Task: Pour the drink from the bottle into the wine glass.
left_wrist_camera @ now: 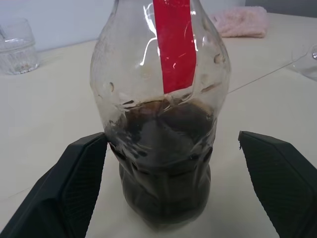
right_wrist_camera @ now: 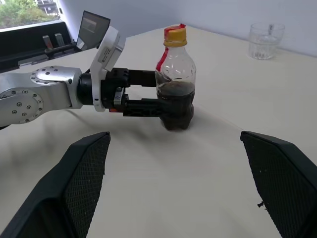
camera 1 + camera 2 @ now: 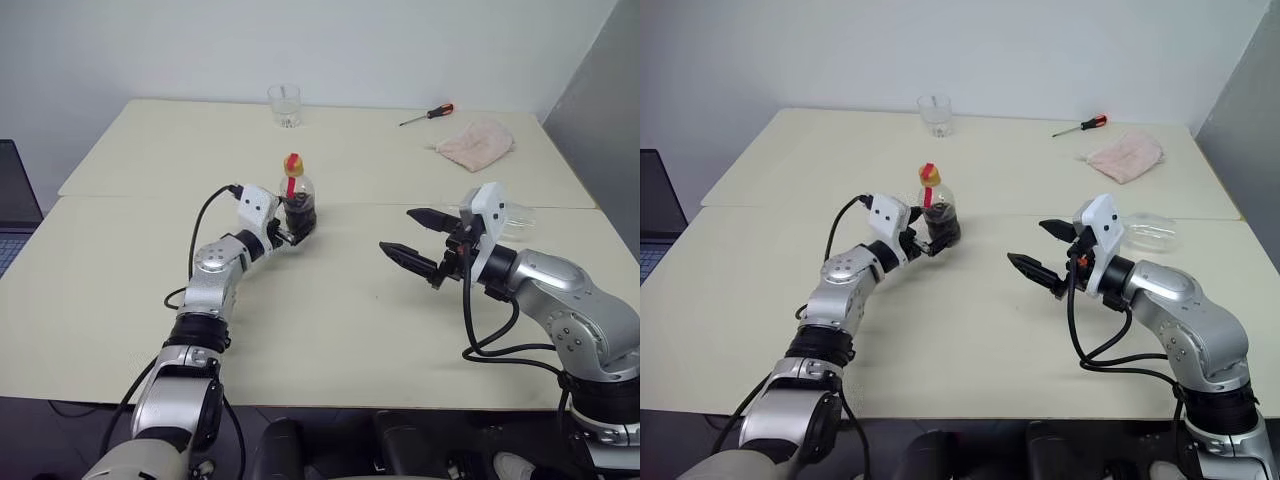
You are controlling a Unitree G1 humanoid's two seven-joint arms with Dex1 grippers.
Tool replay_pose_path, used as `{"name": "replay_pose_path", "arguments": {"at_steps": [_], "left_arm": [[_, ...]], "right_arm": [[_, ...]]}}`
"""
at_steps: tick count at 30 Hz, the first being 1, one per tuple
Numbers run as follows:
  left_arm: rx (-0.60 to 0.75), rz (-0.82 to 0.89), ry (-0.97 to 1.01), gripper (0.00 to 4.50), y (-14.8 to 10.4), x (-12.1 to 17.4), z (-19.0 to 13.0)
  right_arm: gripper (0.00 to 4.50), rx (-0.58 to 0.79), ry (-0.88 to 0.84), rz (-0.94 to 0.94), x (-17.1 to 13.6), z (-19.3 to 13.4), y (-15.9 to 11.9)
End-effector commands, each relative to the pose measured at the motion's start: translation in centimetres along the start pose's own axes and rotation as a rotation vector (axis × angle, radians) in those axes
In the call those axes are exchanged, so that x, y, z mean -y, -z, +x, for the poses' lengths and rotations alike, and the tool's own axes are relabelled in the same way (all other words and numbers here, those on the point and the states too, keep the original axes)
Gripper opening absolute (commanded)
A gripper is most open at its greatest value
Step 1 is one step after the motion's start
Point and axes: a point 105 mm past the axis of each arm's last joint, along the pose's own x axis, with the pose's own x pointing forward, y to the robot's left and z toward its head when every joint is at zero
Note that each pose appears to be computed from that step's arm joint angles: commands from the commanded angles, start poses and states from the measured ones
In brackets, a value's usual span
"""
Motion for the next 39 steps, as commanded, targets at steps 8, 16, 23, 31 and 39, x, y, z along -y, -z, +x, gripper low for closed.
{"name": "replay_pose_path", "arguments": {"at_steps": [8,16,23,31,39], "left_arm": [[0.061,0.048,-0.056,4.48,-1.5,-1.3,1.4],[0.083,0.009,0.010,4.48,-1.4,-0.1,2.7],[0.104,-0.034,0.006,4.48,-1.5,0.2,3.2],[0.110,-0.049,-0.026,4.48,-1.8,-0.4,3.4],[0.118,-0.091,-0.030,4.48,-2.4,-0.2,4.2]], "right_arm": [[4.50,0.044,0.002,-0.054,-0.1,-0.3,-1.7],[4.50,0.030,-0.001,-0.062,-0.3,-0.6,-1.9],[4.50,0.021,0.004,-0.065,-0.1,-0.6,-2.0],[4.50,0.013,0.003,-0.061,-0.5,-0.7,-2.1],[4.50,-0.007,0.009,-0.055,-0.7,-1.1,-2.0]]}}
